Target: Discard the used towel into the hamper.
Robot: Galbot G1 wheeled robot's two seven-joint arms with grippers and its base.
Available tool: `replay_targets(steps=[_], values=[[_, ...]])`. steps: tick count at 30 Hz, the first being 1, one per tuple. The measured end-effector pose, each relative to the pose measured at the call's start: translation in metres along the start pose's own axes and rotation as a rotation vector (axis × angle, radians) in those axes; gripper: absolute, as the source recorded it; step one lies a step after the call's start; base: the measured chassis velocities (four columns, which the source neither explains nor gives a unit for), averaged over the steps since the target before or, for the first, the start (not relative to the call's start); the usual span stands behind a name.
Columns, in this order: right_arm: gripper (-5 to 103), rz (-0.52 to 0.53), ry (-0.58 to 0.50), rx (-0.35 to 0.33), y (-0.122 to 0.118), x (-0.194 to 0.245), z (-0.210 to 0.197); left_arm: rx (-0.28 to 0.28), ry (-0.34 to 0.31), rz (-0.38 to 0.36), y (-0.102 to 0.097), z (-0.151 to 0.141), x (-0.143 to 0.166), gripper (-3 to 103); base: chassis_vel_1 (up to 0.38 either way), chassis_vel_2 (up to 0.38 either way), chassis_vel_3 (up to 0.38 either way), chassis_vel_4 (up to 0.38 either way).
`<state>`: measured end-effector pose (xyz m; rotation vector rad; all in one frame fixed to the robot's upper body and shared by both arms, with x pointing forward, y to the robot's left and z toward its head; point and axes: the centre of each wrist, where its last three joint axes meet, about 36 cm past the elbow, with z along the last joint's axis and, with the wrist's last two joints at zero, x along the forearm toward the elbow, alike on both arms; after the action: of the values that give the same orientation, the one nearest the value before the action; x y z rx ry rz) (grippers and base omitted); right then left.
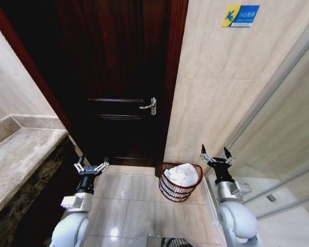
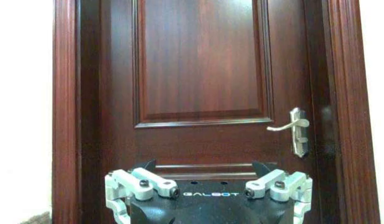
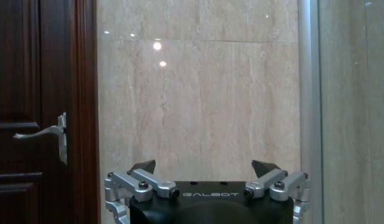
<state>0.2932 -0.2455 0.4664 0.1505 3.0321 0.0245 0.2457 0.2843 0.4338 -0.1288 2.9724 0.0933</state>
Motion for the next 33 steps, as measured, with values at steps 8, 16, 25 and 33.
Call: replay_targets(steps=[8,16,25,33], values=[[100,-0.003,0.005,0.003,0.001,-0.001,0.002,0.002,0.005,0.001,0.000,0.003,-0.001,100,0.000,0.000,0.000,0.000],[100,-0.017,0.007,0.011,0.004,-0.002,0.003,0.005,0.015,-0.004,0.001,0.007,-0.002,100,0.000,0.000,0.000,0.000],[100,-0.036,0.014,0.013,0.012,-0.004,0.002,0.007,0.023,-0.013,0.004,0.011,-0.001,100,0.000,0.000,0.000,0.000],[100,-0.039,0.013,0.013,0.016,-0.004,0.000,0.015,0.019,-0.013,0.004,0.010,-0.001,100,0.000,0.000,0.000,0.000]])
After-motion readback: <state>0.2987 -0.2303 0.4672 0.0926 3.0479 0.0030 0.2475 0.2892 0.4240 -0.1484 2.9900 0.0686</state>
